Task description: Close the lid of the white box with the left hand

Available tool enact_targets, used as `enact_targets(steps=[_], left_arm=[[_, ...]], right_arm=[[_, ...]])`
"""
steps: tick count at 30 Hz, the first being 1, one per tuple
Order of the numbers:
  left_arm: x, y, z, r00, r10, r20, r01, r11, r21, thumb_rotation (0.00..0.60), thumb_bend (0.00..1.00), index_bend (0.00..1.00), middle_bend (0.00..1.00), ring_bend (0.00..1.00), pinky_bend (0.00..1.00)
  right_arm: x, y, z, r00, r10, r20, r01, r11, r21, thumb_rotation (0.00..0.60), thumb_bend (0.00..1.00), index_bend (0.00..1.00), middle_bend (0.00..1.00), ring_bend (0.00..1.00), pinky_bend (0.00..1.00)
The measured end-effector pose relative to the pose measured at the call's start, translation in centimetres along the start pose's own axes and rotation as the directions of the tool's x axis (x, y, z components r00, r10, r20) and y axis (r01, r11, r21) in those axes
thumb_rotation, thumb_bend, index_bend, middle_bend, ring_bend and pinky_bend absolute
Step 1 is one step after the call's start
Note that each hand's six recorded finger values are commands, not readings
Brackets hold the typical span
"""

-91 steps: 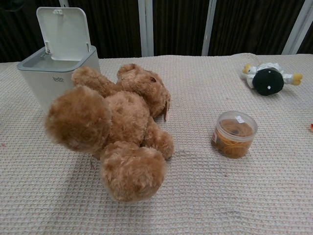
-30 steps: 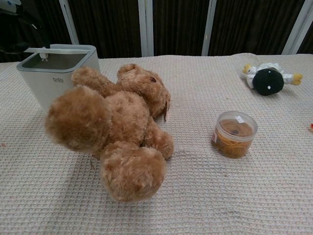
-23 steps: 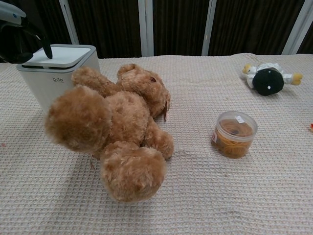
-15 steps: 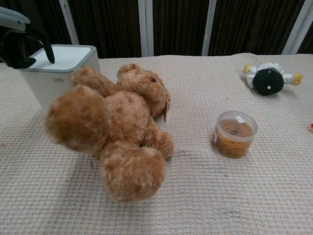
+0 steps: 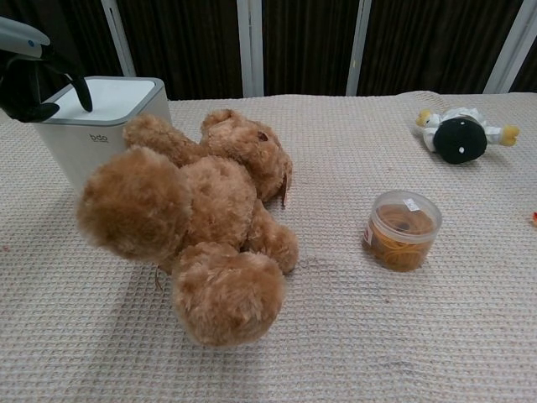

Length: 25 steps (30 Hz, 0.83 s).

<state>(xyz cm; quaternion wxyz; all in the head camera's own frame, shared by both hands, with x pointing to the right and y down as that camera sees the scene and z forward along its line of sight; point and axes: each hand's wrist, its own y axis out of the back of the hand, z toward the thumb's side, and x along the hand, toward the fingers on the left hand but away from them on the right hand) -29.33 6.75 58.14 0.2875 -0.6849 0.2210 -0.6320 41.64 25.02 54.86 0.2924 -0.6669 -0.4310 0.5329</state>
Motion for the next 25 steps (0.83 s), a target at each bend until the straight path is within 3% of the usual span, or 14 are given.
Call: enact_targets(steps=[4, 7, 9, 12, 14, 16, 21, 25], left_arm=[[-0.2, 1.1, 0.2, 0.999, 0.046, 0.016, -0.046, 0.999, 0.011, 0.600, 0.58, 0.15, 0.92, 0.86, 0.98], [-0.7, 2.3, 0.5, 0.994, 0.101, 0.040, -0.103, 0.994, 0.030, 0.600, 0.49, 0.03, 0.67, 0.65, 0.84], [-1.2, 2.8, 0.5, 0.989, 0.136, 0.057, -0.138, 0.990, 0.027, 0.600, 0.40, 0.00, 0.34, 0.34, 0.58], [-2.5, 2.9, 0.1, 0.980, 0.182, 0.079, -0.182, 0.983, -0.006, 0.600, 0.31, 0.00, 0.04, 0.04, 0.21], [-3.5, 2.4, -0.5, 0.975, 0.203, 0.089, -0.201, 0.979, -0.030, 0.600, 0.26, 0.00, 0.00, 0.00, 0.08], [-4.6, 1.5, -1.3, 0.972, 0.214, 0.097, -0.210, 0.976, -0.056, 0.600, 0.20, 0.00, 0.00, 0.00, 0.02], [-7.6, -2.1, -4.2, 0.969, 0.229, 0.087, -0.220, 0.970, -0.107, 0.600, 0.10, 0.00, 0.00, 0.00, 0.00], [-10.6, -5.1, -7.4, 0.956, 0.289, 0.052, -0.283, 0.954, -0.097, 0.600, 0.07, 0.00, 0.00, 0.00, 0.00]], right_arm=[[0.0, 0.0, 0.0, 1.000, -0.001, -0.001, 0.001, 1.000, 0.001, 0.600, 0.19, 0.00, 0.00, 0.00, 0.00], [0.0, 0.1, 0.0, 1.000, -0.006, -0.009, 0.006, 1.000, 0.017, 0.600, 0.19, 0.00, 0.00, 0.00, 0.00], [0.0, 0.1, 0.1, 1.000, -0.010, -0.016, 0.011, 1.000, 0.024, 0.600, 0.19, 0.00, 0.00, 0.00, 0.00], [0.0, 0.1, 0.0, 1.000, -0.011, -0.017, 0.012, 0.999, 0.030, 0.600, 0.19, 0.00, 0.00, 0.00, 0.00], [0.0, 0.2, -0.1, 1.000, -0.014, -0.016, 0.014, 0.999, 0.039, 0.600, 0.19, 0.00, 0.00, 0.00, 0.00], [0.0, 0.2, -0.2, 1.000, -0.017, -0.015, 0.017, 0.998, 0.054, 0.600, 0.19, 0.00, 0.00, 0.00, 0.00], [-0.1, 0.3, -0.5, 1.000, -0.022, -0.005, 0.023, 0.995, 0.095, 0.600, 0.19, 0.00, 0.00, 0.00, 0.00], [-0.2, 0.5, -0.8, 0.999, -0.038, 0.007, 0.037, 0.990, 0.137, 0.600, 0.19, 0.00, 0.00, 0.00, 0.00]])
